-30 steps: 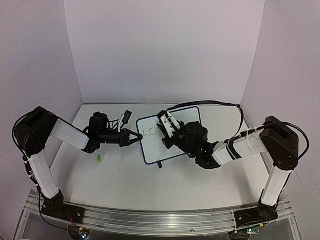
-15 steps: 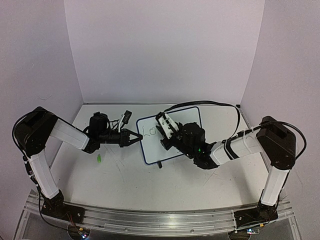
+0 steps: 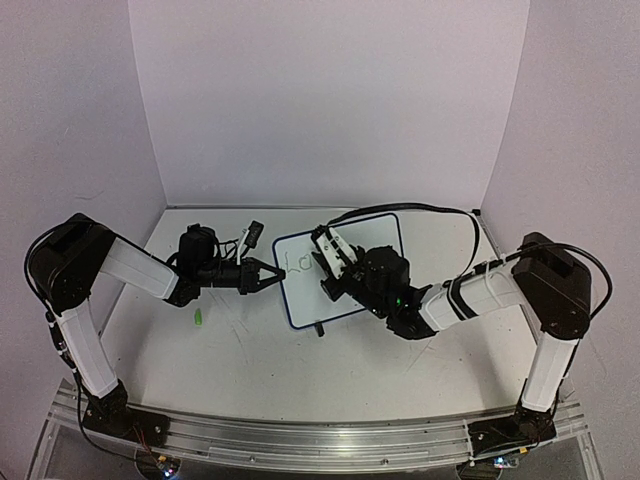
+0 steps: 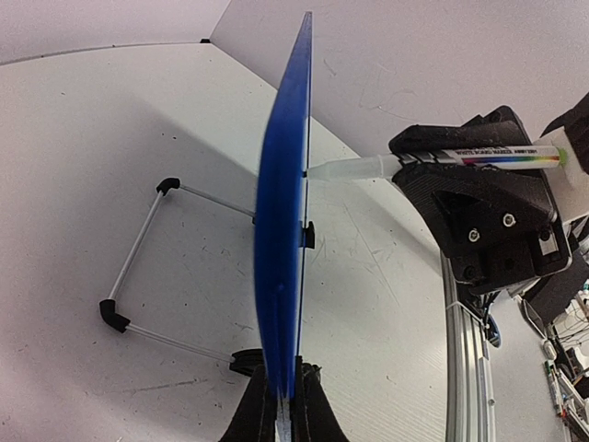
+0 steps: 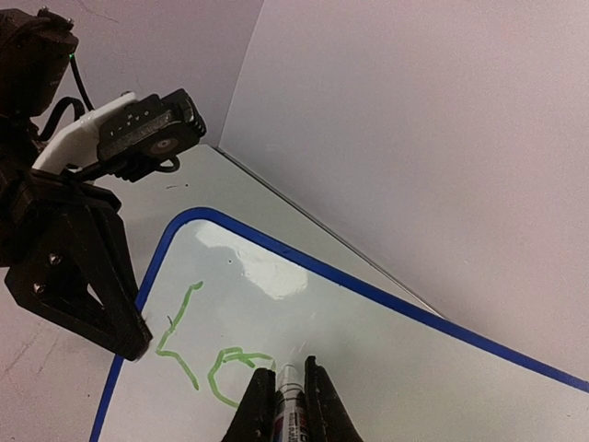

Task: Write a sentence on the whiteboard

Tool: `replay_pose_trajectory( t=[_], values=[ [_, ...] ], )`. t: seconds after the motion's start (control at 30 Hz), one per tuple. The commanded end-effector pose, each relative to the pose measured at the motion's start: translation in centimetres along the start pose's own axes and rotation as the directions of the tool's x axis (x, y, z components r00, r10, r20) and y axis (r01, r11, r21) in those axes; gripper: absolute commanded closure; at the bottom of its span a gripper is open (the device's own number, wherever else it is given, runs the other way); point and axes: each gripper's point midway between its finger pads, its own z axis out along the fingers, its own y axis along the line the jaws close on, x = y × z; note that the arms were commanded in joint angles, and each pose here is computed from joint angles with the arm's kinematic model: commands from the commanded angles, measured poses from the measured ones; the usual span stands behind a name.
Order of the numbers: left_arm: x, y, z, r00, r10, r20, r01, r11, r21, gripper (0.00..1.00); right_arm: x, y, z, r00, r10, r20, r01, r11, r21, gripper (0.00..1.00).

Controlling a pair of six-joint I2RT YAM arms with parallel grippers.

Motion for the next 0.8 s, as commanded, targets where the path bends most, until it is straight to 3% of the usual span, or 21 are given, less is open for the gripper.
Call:
replay_pose_trajectory(
  t=[0.0, 0.4, 0.77],
  values=[
    [-1.6, -0.1, 0.0, 0.997, 0.078, 0.020, -0.078, 0.997, -0.018, 1.00, 0.1, -0.6, -0.8, 1.000, 0.019, 0.000, -0.019, 0.999, 0.034, 1.00],
    [-1.6, -0.1, 0.0, 0.997, 0.077, 0.019, -0.077, 0.997, -0.017, 1.00, 1.4, -0.5, -1.6, 0.999, 0.035, -0.031, -0.033, 0.998, 0.044, 1.00],
    [-1.6, -0.1, 0.1, 0.997, 0.075, 0.016, -0.075, 0.997, -0.015, 1.00, 0.0, -1.3, -0.9, 1.000, 0.019, 0.000, -0.019, 0.996, 0.086, 1.00]
  ],
)
